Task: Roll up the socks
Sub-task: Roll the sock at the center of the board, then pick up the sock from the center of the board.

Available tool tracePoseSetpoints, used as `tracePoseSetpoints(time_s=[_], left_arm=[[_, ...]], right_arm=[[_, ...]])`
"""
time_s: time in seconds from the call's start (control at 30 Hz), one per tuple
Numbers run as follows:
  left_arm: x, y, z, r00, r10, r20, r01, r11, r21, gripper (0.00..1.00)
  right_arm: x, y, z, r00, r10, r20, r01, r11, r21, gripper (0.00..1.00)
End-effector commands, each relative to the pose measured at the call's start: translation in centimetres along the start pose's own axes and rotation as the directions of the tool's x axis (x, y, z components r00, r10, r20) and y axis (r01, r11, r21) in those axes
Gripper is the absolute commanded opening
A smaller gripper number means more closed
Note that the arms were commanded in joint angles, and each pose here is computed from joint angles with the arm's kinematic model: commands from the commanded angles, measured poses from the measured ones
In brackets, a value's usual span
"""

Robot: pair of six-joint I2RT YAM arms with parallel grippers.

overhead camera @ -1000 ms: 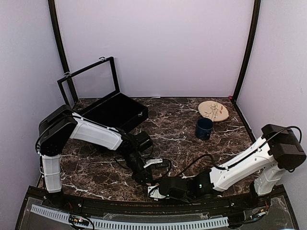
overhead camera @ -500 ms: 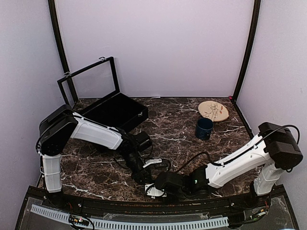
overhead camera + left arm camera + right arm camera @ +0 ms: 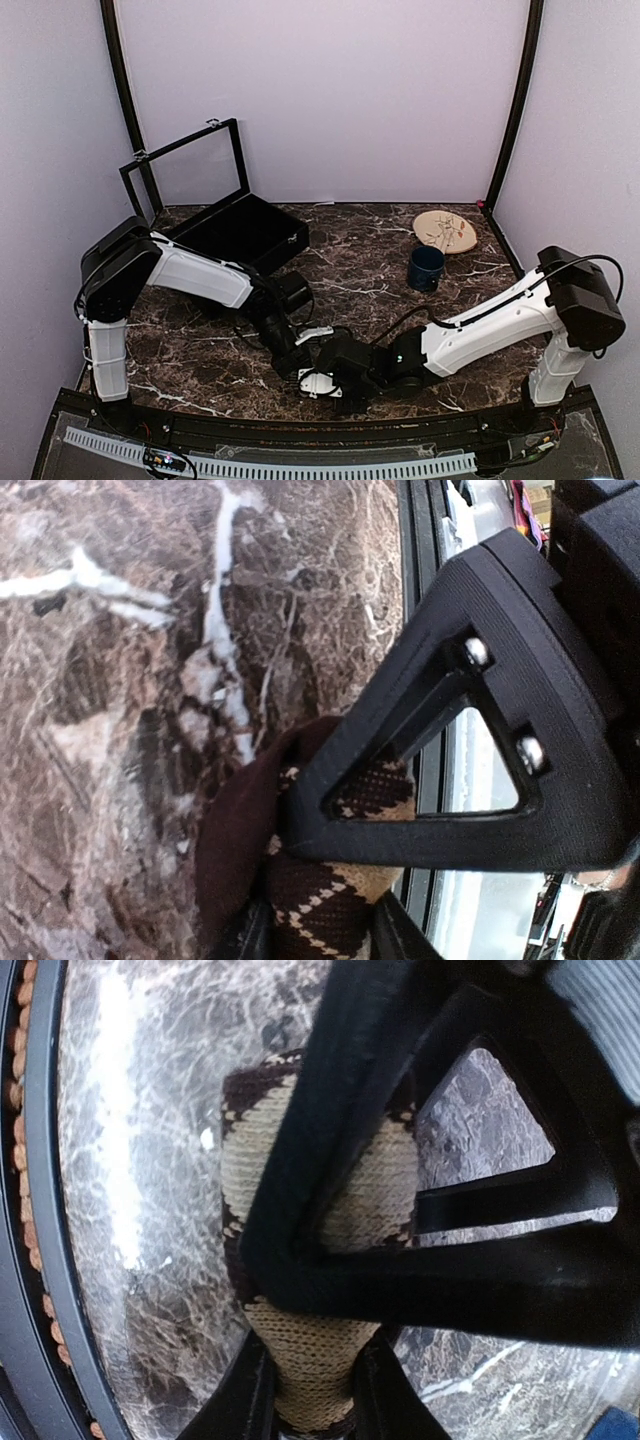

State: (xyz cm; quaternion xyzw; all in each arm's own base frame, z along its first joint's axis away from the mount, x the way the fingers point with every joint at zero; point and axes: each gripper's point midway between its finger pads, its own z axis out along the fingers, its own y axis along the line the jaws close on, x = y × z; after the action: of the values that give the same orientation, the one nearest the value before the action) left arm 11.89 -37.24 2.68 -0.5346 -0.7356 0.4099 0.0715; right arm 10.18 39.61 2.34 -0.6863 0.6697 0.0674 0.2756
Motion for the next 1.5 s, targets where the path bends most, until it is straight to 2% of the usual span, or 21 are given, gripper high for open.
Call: tracePoseSetpoints(time_s=[0.0,0.23,0.73,1.3,1.47], left_arm=[[3.3,2.7,0.1,0.992,-0.09,-0.088,0.077,0.987,-0.139,0.36],[3.8,3.9,-1.3,0.991,-0.125,-0.055,0.111,0.971,-0.21,0.4],[3.1,3.7,-3.6,0.988,-0.146,0.043,0.152,0.97,-0.191,0.45],[2.9,4.1,-6.2,0.976,-0.168,0.139,0.194,0.959,-0.206,0.48],[2.4,4.2,-7.4,0.969,-0.16,0.19,0.202,0.953,-0.225,0.48]], right_arm=[[3.5,0.9,1.9,0.99,0.07,-0.125,-0.08,0.994,-0.079,0.05],[3.3,0.9,1.5,0.984,0.129,-0.119,-0.142,0.984,-0.108,0.03],[3.4,0.2,0.8,0.957,0.272,-0.105,-0.284,0.95,-0.126,0.02],[4.6,0.2,0.7,0.892,0.433,-0.128,-0.451,0.872,-0.193,0.02],[4.4,-0.3,0.5,0.86,0.496,-0.119,-0.509,0.828,-0.233,0.02]])
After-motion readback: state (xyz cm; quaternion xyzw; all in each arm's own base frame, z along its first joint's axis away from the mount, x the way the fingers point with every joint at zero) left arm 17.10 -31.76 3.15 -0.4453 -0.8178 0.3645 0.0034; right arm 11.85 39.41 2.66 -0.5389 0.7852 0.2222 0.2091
